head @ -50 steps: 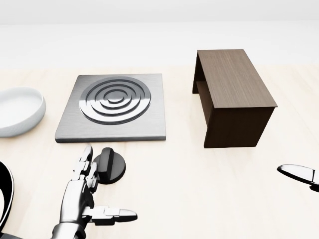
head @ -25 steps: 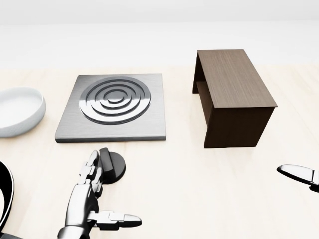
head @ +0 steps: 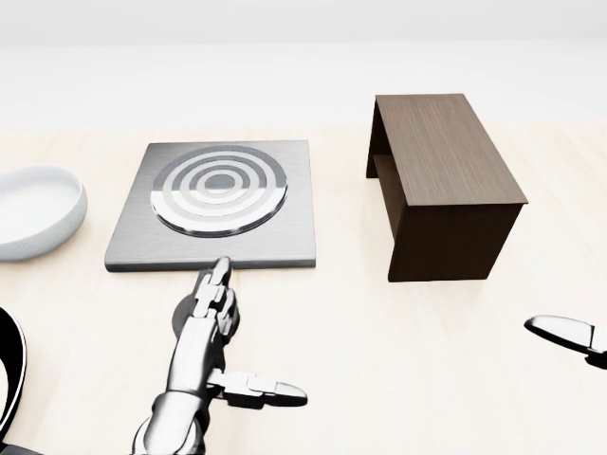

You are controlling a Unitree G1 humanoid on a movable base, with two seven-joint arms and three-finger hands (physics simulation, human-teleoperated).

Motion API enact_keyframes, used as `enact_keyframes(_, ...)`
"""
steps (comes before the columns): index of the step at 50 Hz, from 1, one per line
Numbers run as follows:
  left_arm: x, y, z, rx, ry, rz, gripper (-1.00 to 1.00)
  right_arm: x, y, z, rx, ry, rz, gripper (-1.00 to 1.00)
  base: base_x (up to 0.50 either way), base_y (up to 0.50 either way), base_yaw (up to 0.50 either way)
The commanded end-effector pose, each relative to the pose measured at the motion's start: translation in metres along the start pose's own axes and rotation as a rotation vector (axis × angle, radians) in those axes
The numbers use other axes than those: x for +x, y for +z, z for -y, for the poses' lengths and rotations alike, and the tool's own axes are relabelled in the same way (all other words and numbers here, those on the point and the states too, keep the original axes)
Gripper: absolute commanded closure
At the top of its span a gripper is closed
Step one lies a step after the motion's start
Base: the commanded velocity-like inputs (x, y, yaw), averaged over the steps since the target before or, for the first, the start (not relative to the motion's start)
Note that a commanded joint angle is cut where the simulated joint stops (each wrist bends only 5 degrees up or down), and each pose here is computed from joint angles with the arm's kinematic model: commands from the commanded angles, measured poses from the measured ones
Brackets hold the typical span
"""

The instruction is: Turn on the stove.

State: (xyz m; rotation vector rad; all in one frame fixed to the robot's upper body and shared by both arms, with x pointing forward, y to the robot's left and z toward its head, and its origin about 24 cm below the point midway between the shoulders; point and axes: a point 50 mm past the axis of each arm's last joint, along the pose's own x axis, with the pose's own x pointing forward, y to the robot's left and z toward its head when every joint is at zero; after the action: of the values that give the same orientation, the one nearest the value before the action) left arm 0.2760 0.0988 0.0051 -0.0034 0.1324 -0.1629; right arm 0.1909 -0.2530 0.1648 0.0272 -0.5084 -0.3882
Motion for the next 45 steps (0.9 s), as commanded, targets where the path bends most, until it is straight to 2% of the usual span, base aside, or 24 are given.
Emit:
enact_keyframes(1, 0.022, 0.014, 0.017, 0.045, -0.045, 0.021, -1.0, -0.001, 0.001, 0.001, 0.005, -0.001, 0.002, -1.0, 0.0, 0.0, 0.0)
enact_keyframes(17, 0.033, 0.017, 0.018, 0.053, -0.046, 0.009, -1.0, -0.001, 0.0, 0.001, 0.008, 0.0, -0.002, -1.0, 0.0, 0.0, 0.0)
enact_keyframes(21, 0.034, 0.026, 0.018, 0.053, -0.046, 0.033, -1.0, -0.001, 0.0, 0.001, 0.007, -0.001, -0.003, -1.0, 0.0, 0.0, 0.0)
enact_keyframes(29, 0.02, 0.046, 0.021, 0.045, -0.062, 0.079, -1.0, 0.0, -0.001, 0.0, 0.008, 0.001, -0.004, -1.0, 0.0, 0.0, 0.0)
enact_keyframes(30, 0.013, 0.055, 0.021, 0.045, -0.065, 0.113, -1.0, 0.0, -0.001, 0.0, 0.007, 0.001, -0.003, -1.0, 0.0, 0.0, 0.0)
enact_keyframes(34, 0.004, 0.069, 0.016, 0.045, -0.06, 0.188, -1.0, 0.0, -0.001, -0.001, 0.006, 0.003, -0.004, -1.0, 0.0, 0.0, 0.0)
enact_keyframes(38, -0.012, 0.097, 0.011, 0.027, -0.052, 0.324, -1.0, 0.0, -0.002, -0.002, 0.005, 0.007, -0.007, -1.0, 0.0, 0.0, 0.0)
enact_keyframes(41, -0.029, 0.117, 0.004, 0.039, -0.016, 0.429, -1.0, 0.0, 0.0, -0.001, 0.007, 0.006, 0.001, -1.0, 0.0, 0.0, 0.0)
enact_keyframes(45, -0.048, 0.145, -0.001, -0.002, -0.01, 0.572, -1.0, 0.0, 0.001, -0.001, 0.008, 0.005, 0.002, -1.0, 0.0, 0.0, 0.0)
